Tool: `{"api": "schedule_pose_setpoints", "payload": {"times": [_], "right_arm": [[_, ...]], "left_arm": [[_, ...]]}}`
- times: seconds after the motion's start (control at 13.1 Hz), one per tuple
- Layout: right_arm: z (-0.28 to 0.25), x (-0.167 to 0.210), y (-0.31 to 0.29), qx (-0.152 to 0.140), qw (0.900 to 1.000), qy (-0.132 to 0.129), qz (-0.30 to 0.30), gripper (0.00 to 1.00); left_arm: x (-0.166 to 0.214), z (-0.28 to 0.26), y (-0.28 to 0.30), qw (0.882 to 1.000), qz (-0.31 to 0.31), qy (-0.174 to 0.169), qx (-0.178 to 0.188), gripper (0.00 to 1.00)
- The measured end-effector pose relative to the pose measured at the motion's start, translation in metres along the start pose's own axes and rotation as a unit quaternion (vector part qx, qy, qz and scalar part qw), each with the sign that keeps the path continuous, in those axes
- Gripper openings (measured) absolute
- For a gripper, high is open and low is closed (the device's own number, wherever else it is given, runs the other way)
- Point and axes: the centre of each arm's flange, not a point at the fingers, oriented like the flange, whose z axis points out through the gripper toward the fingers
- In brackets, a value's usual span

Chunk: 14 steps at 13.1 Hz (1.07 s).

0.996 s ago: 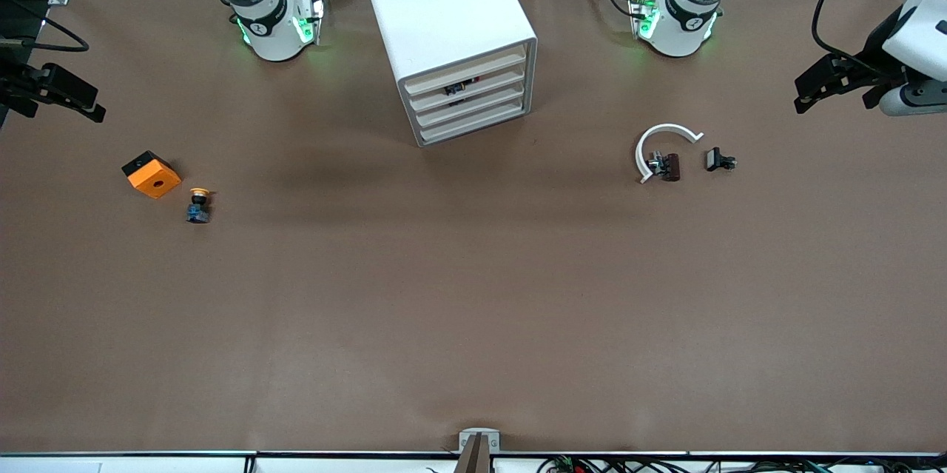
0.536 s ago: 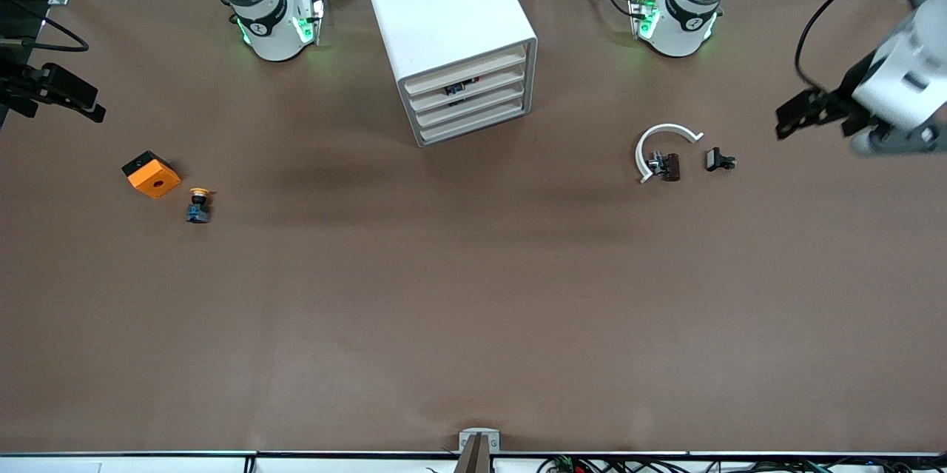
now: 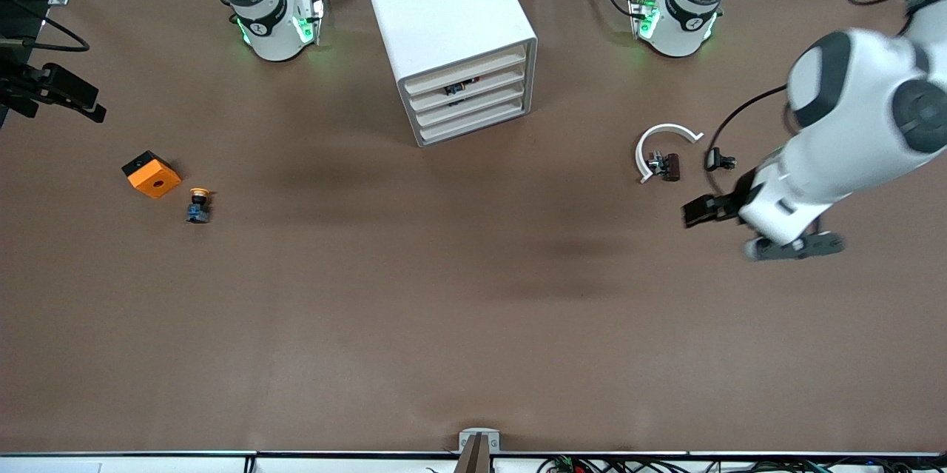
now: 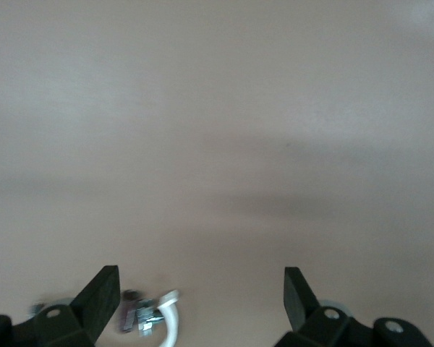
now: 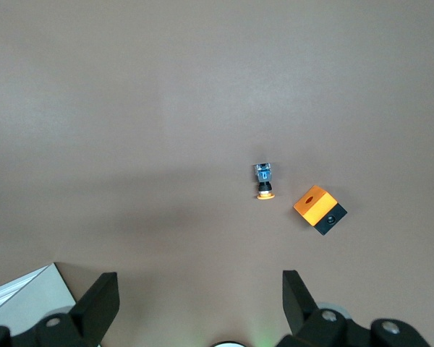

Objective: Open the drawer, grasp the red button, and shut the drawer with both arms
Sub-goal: 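Move the left gripper from rest toward the white cabinet drawer, then grasp the drawer handle with the left gripper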

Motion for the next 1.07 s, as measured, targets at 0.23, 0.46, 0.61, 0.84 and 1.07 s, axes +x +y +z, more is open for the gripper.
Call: {"api": "schedule_pose_setpoints", "payload": {"times": [0.23, 0.46, 0.61, 0.84, 1.07], "right_arm": [[0.001, 0.001, -0.001, 0.0, 1.0, -0.001, -0.001, 1.0], [0.001, 0.001, 0.0, 0.0, 1.0, -0.002, 0.0, 1.0], [0.001, 0.001, -0.001, 0.0, 1.0, -0.002, -0.001, 1.0], [0.003, 0.001, -0.011, -0.001, 1.0, -0.003, -0.01, 1.0], [0.007, 0.003, -0.021, -0.002, 1.0, -0.007, -0.018, 1.0]], "left_arm": [[-0.013, 0.058, 0.072, 0.996, -0.087, -0.007, -0.006, 1.0], [-0.039, 0.112, 0.14, 0.979, -0.203, -0.024, 0.0, 1.0], [-0.054, 0.137, 0.175, 0.962, -0.269, -0.036, 0.008, 1.0], [-0.082, 0.166, 0.214, 0.928, -0.365, -0.069, 0.012, 1.0], [-0.108, 0.176, 0.243, 0.882, -0.456, -0.117, 0.007, 1.0]]}}
